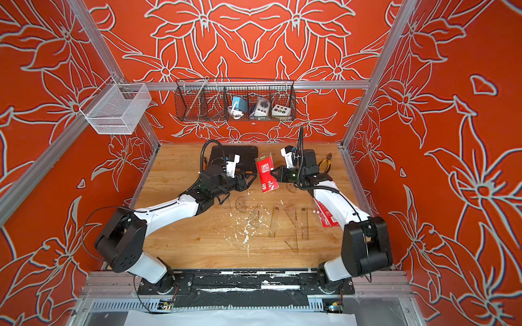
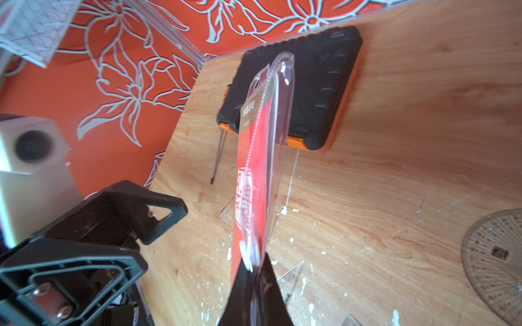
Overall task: Open the ruler set and take out the ruler
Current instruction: Pick up the ruler set bag from the center of the board.
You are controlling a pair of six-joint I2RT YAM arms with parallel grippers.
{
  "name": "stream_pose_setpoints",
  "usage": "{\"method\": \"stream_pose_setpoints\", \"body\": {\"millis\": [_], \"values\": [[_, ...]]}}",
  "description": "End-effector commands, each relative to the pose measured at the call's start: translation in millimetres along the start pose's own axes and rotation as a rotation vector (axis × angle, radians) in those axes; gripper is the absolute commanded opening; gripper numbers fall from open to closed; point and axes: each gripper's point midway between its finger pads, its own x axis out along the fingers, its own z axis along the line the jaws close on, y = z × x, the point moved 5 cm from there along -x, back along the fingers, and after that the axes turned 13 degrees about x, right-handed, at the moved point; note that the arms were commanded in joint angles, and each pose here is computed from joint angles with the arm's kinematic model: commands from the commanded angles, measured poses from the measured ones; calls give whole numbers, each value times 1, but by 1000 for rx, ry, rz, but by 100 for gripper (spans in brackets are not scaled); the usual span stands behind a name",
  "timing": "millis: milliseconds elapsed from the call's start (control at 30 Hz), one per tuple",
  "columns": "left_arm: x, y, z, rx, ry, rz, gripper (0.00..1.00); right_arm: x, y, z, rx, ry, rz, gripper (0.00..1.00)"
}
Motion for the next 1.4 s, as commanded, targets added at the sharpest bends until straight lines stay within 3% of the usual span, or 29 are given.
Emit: {"method": "stream_pose_setpoints", "body": {"millis": [0, 200, 600, 1100, 1167, 1300, 1367], "values": [[-12, -4, -17, -11, 114, -25, 55, -13, 15, 13, -16, -33, 37, 0], [-27, -7, -31, -27, 201, -71, 57, -29, 18, 42, -40, -128, 34, 0], [-36, -18, -51, -33, 348, -138, 57, -23, 28, 73, -58, -255, 84, 0], [-41, -27, -55, -21, 370, -204, 42, -16, 44, 76, -49, -285, 164, 0], [-41, -27, -55, -29, 376, -214, 37, -17, 45, 75, -54, -272, 166, 0], [-40, -26, -53, -46, 371, -225, 13, -22, 45, 71, -68, -202, 150, 0], [-40, -25, -51, -51, 355, -230, 5, -26, 44, 66, -87, -118, 125, 10]]}}
